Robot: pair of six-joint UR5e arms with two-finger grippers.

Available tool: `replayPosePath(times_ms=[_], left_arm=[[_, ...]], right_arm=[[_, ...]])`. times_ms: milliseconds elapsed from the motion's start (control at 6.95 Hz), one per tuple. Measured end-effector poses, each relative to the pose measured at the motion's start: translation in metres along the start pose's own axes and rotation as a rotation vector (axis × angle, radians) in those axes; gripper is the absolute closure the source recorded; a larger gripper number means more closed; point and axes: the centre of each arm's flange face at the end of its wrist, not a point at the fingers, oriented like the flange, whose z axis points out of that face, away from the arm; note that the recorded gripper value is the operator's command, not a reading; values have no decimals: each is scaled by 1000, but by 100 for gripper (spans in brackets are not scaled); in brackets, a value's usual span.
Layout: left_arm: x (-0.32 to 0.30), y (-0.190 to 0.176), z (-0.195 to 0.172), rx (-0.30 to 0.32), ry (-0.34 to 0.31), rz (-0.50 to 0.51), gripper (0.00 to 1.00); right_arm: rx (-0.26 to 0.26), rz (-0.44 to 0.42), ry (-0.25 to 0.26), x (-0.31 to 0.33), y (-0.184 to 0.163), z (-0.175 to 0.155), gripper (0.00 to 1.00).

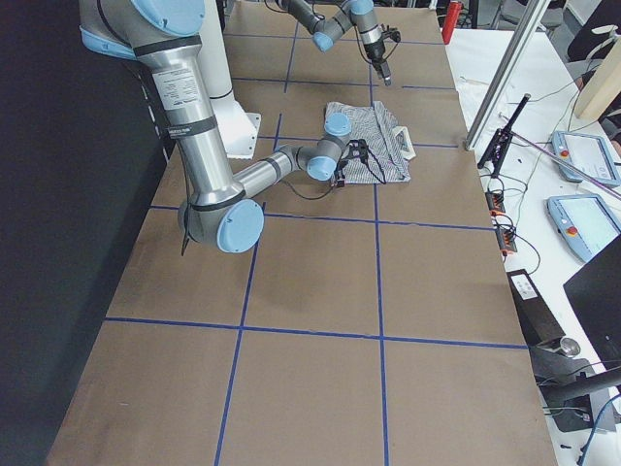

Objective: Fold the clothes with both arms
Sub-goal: 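Move the right gripper to the folded shirt's side edge and grasp it, then drag the folded shirt toward the robot with the right gripper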

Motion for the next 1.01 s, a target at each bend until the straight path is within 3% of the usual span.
replayPosePath(times_ms=[575,1007], left_arm=[[2,0,-1,-1,4,2,0],[7,1,-9,4,21,6,0]], right_arm=[[4,-2,4,16,9,-12,100],[-40,-16,-8,41,83,-43,100]])
